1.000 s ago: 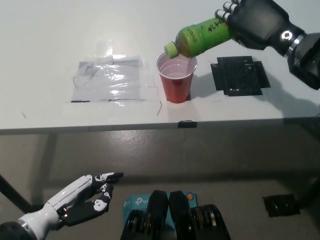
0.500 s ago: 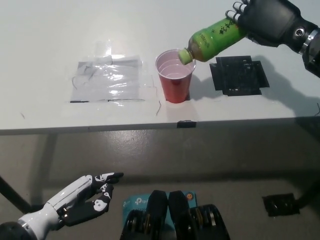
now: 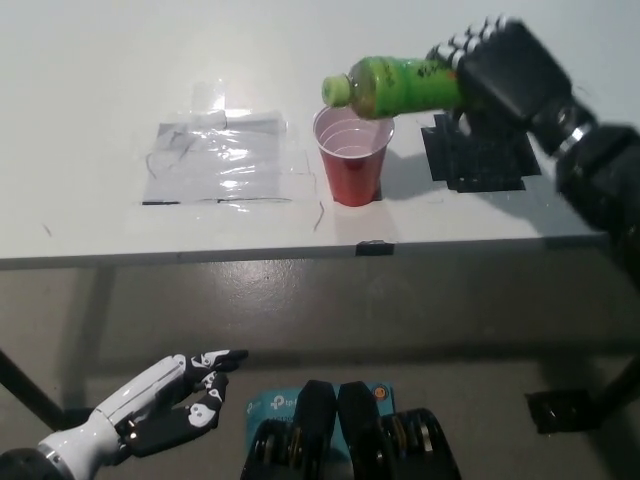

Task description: The robot uses its right hand to pick up a bottle kept in the middle of the desk and tilt it into a cup kept next to it to pour water out

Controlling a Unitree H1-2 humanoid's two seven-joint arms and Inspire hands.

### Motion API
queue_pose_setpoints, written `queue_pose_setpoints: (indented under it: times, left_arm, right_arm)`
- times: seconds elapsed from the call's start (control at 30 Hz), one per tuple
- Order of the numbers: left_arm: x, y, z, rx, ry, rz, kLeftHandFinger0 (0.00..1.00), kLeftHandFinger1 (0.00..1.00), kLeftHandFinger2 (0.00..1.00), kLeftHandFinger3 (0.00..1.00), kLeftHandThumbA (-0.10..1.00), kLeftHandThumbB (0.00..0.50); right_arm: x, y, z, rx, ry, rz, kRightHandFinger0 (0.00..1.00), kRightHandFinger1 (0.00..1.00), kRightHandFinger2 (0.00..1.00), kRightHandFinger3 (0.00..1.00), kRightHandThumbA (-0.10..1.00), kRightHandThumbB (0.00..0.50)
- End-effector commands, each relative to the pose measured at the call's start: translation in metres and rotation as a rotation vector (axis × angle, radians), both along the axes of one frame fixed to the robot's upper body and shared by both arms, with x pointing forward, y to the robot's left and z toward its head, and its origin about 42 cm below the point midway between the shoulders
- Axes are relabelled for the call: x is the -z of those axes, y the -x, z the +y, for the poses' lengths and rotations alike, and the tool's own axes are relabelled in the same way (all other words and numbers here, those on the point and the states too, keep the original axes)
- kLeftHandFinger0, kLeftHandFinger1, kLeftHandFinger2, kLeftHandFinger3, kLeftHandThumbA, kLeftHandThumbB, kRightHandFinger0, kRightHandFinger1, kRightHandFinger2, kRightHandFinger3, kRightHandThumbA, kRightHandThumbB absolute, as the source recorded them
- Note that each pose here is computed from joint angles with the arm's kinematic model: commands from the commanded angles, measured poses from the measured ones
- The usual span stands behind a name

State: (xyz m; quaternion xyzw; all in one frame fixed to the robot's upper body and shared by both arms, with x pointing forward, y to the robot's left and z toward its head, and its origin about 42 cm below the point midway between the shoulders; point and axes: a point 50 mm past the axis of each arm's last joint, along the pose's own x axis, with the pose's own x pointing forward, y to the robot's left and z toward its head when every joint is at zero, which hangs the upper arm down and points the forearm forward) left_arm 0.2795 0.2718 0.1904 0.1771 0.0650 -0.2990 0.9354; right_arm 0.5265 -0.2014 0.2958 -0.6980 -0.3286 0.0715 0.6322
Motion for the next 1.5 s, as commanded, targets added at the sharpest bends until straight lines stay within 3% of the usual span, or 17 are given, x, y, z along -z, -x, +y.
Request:
queue_pose_setpoints:
  times: [0.0,0.2,0.43,0.57,0.73,1.1,1.33,1.4,1.43,1.47]
  left_arm:
    - [-0.007,0.005,0.002,0.016,-0.006,-0.024,1.00,1.00,1.00,1.00,0.87,0.276]
    - [-0.007,0.006,0.003,0.016,-0.012,-0.033,1.00,1.00,1.00,1.00,0.88,0.269]
    - [-0.005,0.008,0.002,0.015,-0.008,-0.032,1.00,1.00,1.00,1.00,0.89,0.271]
    - [-0.004,0.008,0.001,0.010,-0.001,-0.033,1.00,1.00,1.00,1.00,0.88,0.265]
    - [-0.004,0.009,0.000,0.007,-0.005,-0.035,1.00,1.00,1.00,1.00,0.89,0.291]
    - [-0.004,0.010,0.001,0.007,0.002,-0.037,1.00,1.00,1.00,1.00,0.88,0.272]
    - [-0.001,0.010,0.002,0.000,-0.001,-0.033,1.00,1.00,1.00,1.00,0.89,0.294]
    - [-0.002,0.011,0.002,0.002,0.003,-0.033,1.00,1.00,1.00,1.00,0.88,0.287]
    - [-0.001,0.010,0.002,0.002,0.003,-0.035,1.00,1.00,1.00,1.00,0.87,0.272]
    - [-0.001,0.010,0.001,0.002,0.004,-0.035,1.00,1.00,1.00,1.00,0.87,0.271]
  right_arm:
    - [-0.042,-0.007,-0.005,0.115,-0.395,0.112,0.00,0.00,0.27,0.28,-0.10,0.015]
    - [-0.024,-0.005,-0.010,0.146,-0.629,0.230,0.00,0.00,0.27,0.21,-0.10,0.000]
    - [-0.006,-0.005,-0.021,0.135,-0.967,0.364,0.00,0.00,0.00,0.15,-0.10,0.000]
    - [0.000,-0.005,-0.029,0.120,-1.202,0.398,0.00,0.00,0.00,0.15,-0.10,0.000]
    - [0.014,-0.004,-0.039,0.110,-1.340,0.366,0.00,0.00,0.00,0.19,-0.10,0.000]
    - [0.054,-0.001,-0.054,0.100,-1.263,0.337,0.00,0.00,0.00,0.17,-0.10,0.029]
    - [0.065,0.005,-0.067,0.112,-1.086,0.240,0.00,0.00,0.00,0.14,-0.10,0.032]
    - [0.067,0.005,-0.070,0.119,-1.038,0.218,0.00,0.00,0.01,0.16,-0.10,0.045]
    - [0.068,0.006,-0.071,0.118,-1.012,0.196,0.00,0.00,0.01,0.25,-0.10,0.074]
    - [0.068,0.006,-0.070,0.118,-0.998,0.186,0.00,0.00,0.01,0.26,-0.10,0.073]
